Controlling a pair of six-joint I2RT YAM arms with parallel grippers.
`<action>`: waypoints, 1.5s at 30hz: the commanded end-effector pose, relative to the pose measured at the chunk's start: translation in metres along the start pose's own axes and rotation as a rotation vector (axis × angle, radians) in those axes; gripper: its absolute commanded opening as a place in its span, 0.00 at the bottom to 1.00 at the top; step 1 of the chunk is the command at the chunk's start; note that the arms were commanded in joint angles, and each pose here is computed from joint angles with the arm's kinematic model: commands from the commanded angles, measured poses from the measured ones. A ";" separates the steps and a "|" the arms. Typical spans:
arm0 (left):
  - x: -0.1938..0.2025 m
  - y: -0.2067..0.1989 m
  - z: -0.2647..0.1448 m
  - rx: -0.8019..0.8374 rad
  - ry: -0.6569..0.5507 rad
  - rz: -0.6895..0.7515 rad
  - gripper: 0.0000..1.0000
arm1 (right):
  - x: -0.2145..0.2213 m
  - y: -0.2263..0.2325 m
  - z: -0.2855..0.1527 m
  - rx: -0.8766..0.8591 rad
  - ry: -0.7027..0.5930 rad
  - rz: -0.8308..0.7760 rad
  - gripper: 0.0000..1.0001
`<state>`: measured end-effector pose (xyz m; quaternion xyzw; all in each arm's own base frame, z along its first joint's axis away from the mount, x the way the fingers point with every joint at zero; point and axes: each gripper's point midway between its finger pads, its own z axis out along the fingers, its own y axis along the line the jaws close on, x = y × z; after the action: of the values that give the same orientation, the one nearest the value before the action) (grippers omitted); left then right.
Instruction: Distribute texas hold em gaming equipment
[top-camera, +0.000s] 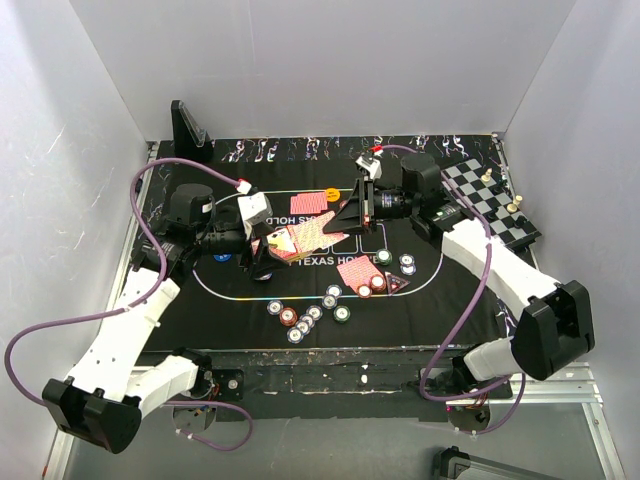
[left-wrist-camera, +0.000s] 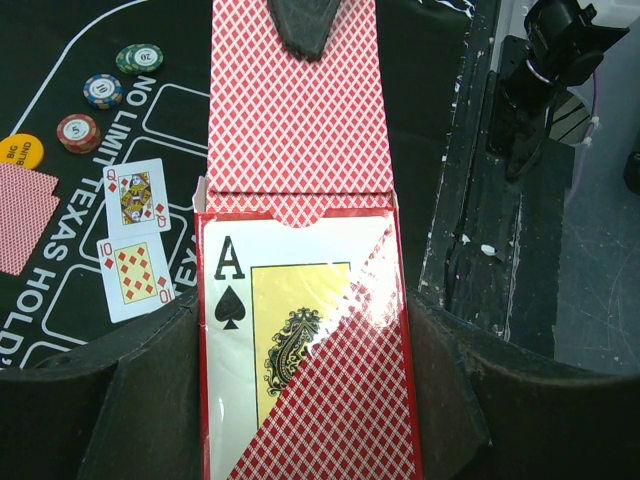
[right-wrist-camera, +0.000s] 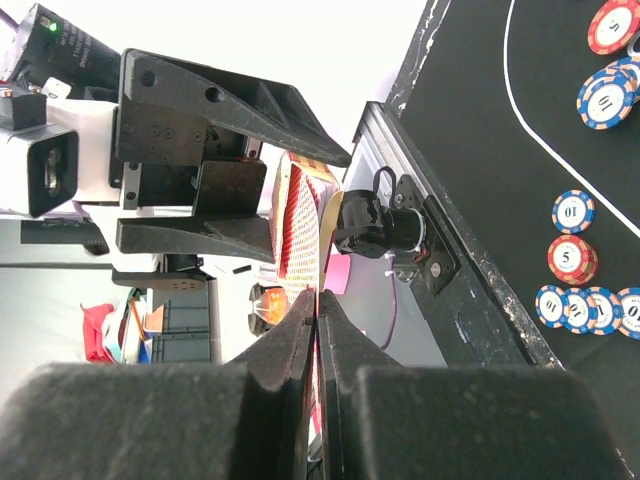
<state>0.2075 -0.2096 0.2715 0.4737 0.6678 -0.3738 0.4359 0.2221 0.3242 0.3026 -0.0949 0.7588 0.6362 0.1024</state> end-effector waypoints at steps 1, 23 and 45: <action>-0.020 -0.006 -0.008 0.002 -0.057 0.062 0.00 | -0.005 0.023 -0.016 -0.037 -0.028 -0.052 0.09; -0.014 -0.017 -0.015 0.005 -0.037 0.042 0.00 | -0.068 -0.066 -0.057 0.444 -0.221 -0.074 0.01; -0.035 -0.026 -0.025 0.001 -0.071 0.039 0.00 | -0.136 -0.211 -0.065 1.873 -0.040 -0.778 0.01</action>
<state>0.1885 -0.2040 0.2844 0.4642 0.6730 -0.3814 0.4314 0.3924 0.2488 0.1445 -0.1730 0.9194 -0.1364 0.3258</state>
